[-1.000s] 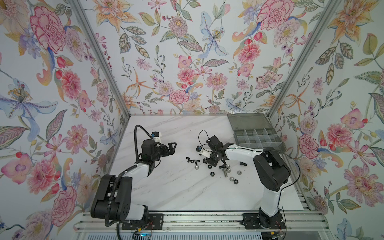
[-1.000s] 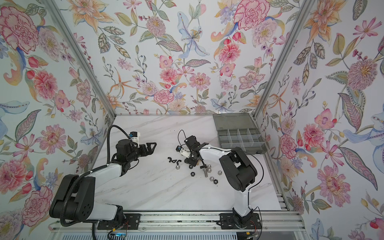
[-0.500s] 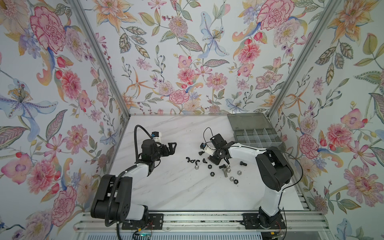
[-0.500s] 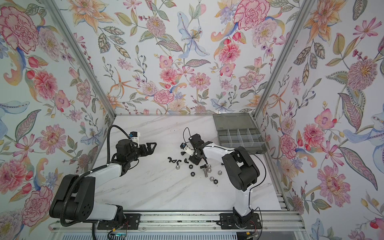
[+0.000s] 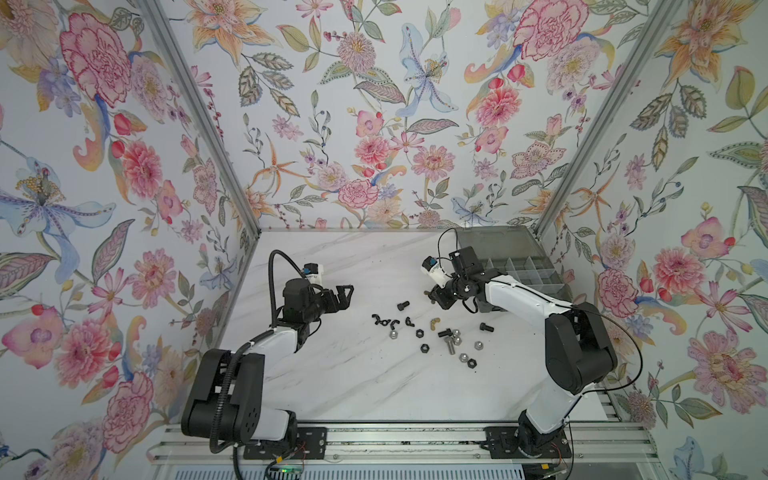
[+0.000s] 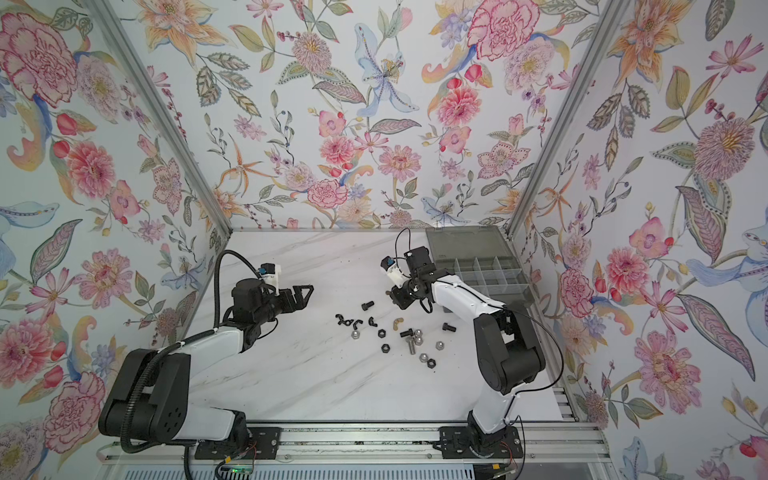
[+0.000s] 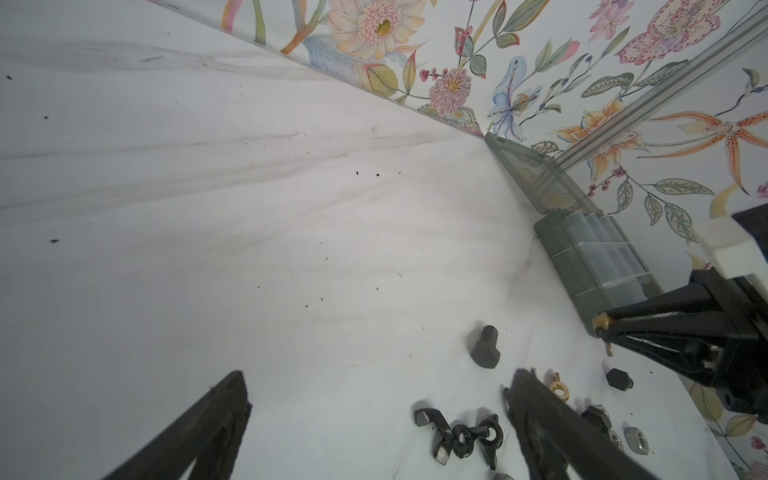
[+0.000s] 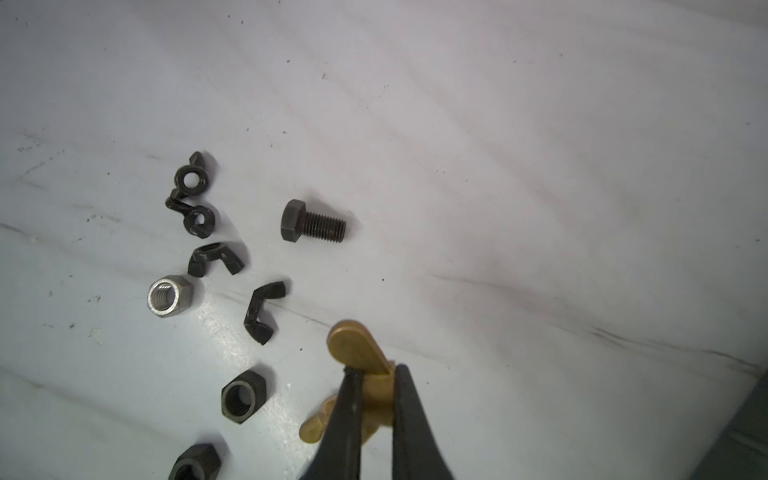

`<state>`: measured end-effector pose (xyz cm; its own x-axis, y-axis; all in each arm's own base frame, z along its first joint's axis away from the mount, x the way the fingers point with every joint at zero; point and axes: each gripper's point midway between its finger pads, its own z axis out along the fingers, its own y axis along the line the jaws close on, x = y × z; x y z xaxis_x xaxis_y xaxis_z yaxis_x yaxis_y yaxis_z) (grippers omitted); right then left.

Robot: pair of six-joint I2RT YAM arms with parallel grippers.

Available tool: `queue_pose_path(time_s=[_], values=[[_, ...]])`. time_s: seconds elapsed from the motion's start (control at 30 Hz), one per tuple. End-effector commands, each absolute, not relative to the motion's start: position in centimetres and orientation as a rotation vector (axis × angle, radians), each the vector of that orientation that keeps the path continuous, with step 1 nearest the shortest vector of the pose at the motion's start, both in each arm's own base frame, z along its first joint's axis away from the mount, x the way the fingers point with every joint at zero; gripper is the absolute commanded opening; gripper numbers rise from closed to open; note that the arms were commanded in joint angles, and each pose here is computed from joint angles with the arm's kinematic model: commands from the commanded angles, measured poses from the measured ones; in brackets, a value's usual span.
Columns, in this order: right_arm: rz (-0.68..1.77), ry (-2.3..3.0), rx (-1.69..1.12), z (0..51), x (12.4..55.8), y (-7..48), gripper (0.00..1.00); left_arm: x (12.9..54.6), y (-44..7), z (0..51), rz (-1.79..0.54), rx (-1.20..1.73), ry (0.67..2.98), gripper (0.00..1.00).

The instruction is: Sort the screws and nuts into containers

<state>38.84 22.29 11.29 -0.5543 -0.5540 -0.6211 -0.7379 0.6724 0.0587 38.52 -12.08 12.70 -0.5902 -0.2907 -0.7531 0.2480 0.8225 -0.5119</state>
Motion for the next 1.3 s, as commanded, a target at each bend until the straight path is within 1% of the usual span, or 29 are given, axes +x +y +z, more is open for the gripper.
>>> queue_pose_path(time_s=[0.0,0.13,0.27,0.4,0.8,0.97,1.27], values=[[0.439,2.3,-0.842,14.2,40.7,20.9,0.0,38.7,-12.6,13.5,-0.773,-0.019,2.062,0.99],[0.327,2.339,-0.641,14.7,43.9,17.0,0.0,38.7,-13.0,13.8,-0.803,-0.007,2.044,0.99],[0.222,2.388,-0.429,14.0,46.6,12.5,0.0,38.5,-13.7,14.7,-0.871,0.013,1.974,0.99],[0.193,2.428,-0.273,13.0,47.6,9.3,0.0,38.6,-13.9,15.0,-0.906,-0.008,1.945,0.99],[0.067,2.494,-0.071,10.7,47.7,3.9,0.0,38.9,-14.6,14.7,-0.944,-0.027,1.96,0.99],[0.042,2.527,-0.036,9.5,46.9,2.8,0.0,39.0,-14.8,14.0,-0.902,-0.035,2.01,1.0],[0.018,2.569,-0.028,7.7,46.3,2.1,0.0,39.1,-16.5,14.3,-0.915,-0.002,2.031,0.99]])
